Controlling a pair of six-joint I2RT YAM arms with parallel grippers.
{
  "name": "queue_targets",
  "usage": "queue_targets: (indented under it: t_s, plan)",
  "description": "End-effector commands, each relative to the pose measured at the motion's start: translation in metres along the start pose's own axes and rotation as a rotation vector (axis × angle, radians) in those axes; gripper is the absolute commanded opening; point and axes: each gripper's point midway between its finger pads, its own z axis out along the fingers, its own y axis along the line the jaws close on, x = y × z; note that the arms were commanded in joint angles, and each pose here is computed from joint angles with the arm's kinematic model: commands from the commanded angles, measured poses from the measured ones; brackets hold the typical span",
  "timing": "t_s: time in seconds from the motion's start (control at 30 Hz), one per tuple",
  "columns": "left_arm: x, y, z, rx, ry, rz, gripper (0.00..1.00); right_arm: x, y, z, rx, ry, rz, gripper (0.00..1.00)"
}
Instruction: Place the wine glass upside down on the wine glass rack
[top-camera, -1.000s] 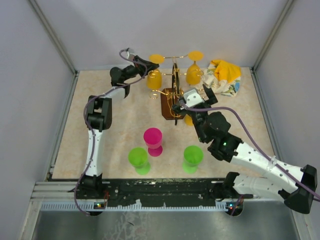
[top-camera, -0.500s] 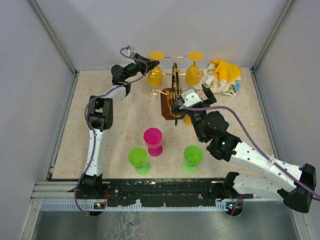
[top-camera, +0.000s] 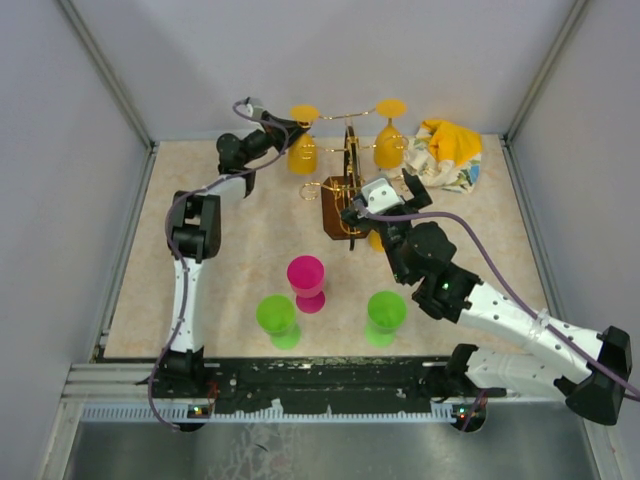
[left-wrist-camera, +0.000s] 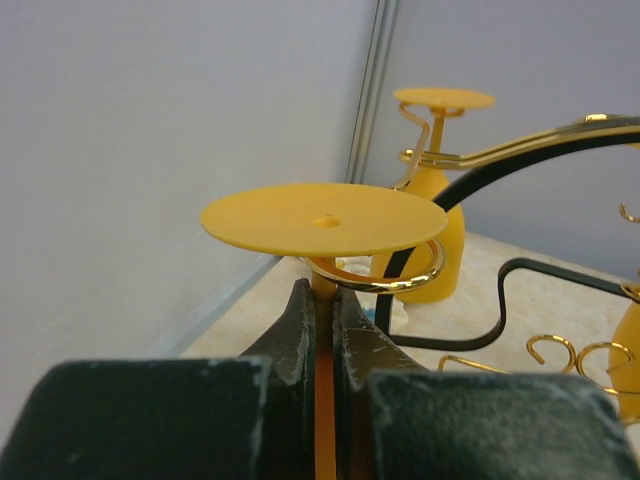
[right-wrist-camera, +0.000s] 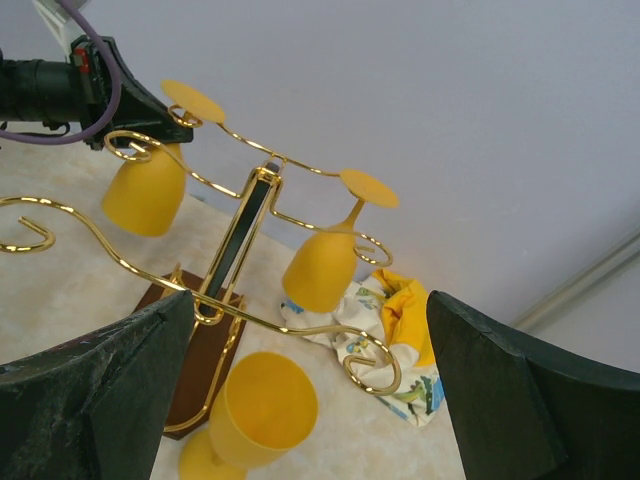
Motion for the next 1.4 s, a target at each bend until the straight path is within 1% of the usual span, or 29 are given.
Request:
queue_targets:
  t_s: [0.0, 0.1, 0.4, 0.57, 0.63, 0.67, 0.7, 0.77, 0.8, 0.83, 0.97, 1.1, 1.17, 1.37]
  plan:
    - [-0.029, -0.008, -0.01, -0.006, -0.029, 0.089, 0.0, -0.028, -0.021, 0.002, 0.045, -0.061, 0.047, 0.99]
    - [-0.029, -0.012, -0.015, -0.006, -0.019, 0.099, 0.0, -0.028, -0.021, 0.002, 0.045, -0.06, 0.045, 0.99]
    - [-0.034, -0.03, -0.019, 0.032, -0.048, 0.093, 0.0, -0.025, -0.021, 0.001, 0.045, -0.053, 0.044, 0.99]
    - [-0.027, -0.049, -0.017, 0.074, -0.014, 0.116, 0.0, -0.023, -0.019, 0.002, 0.044, -0.051, 0.042, 0.99]
    - [-0.024, -0.053, -0.016, 0.077, -0.005, 0.123, 0.04, -0.023, -0.019, 0.002, 0.044, -0.049, 0.041, 0.99]
    - [-0.024, -0.054, -0.015, 0.077, -0.007, 0.124, 0.09, -0.023, -0.018, 0.003, 0.043, -0.049, 0.041, 0.99]
    - [-0.024, -0.054, -0.016, 0.076, -0.009, 0.119, 0.2, -0.023, -0.018, 0.003, 0.042, -0.049, 0.042, 0.99]
    - [-0.023, -0.054, -0.018, 0.072, -0.017, 0.109, 0.38, -0.022, -0.018, 0.003, 0.042, -0.048, 0.043, 0.99]
    - [-0.023, -0.054, -0.018, 0.071, -0.019, 0.107, 0.44, -0.022, -0.018, 0.003, 0.042, -0.047, 0.043, 0.99]
    - [-0.023, -0.053, -0.019, 0.068, -0.021, 0.105, 0.47, -0.022, -0.018, 0.002, 0.042, -0.047, 0.044, 0.99]
    - [-0.026, -0.054, -0.023, 0.058, -0.028, 0.097, 0.51, -0.02, -0.017, 0.003, 0.042, -0.044, 0.045, 0.99]
    - [-0.028, -0.053, -0.036, 0.026, -0.032, 0.09, 0.59, -0.018, -0.016, 0.004, 0.04, -0.037, 0.047, 0.99]
    - [-0.032, -0.052, -0.046, 0.01, -0.039, 0.082, 0.59, -0.018, -0.017, 0.003, 0.041, -0.033, 0.053, 0.99]
    - [-0.047, -0.054, -0.079, -0.062, -0.059, 0.083, 0.56, -0.013, -0.02, 0.005, 0.044, 0.003, 0.078, 0.99]
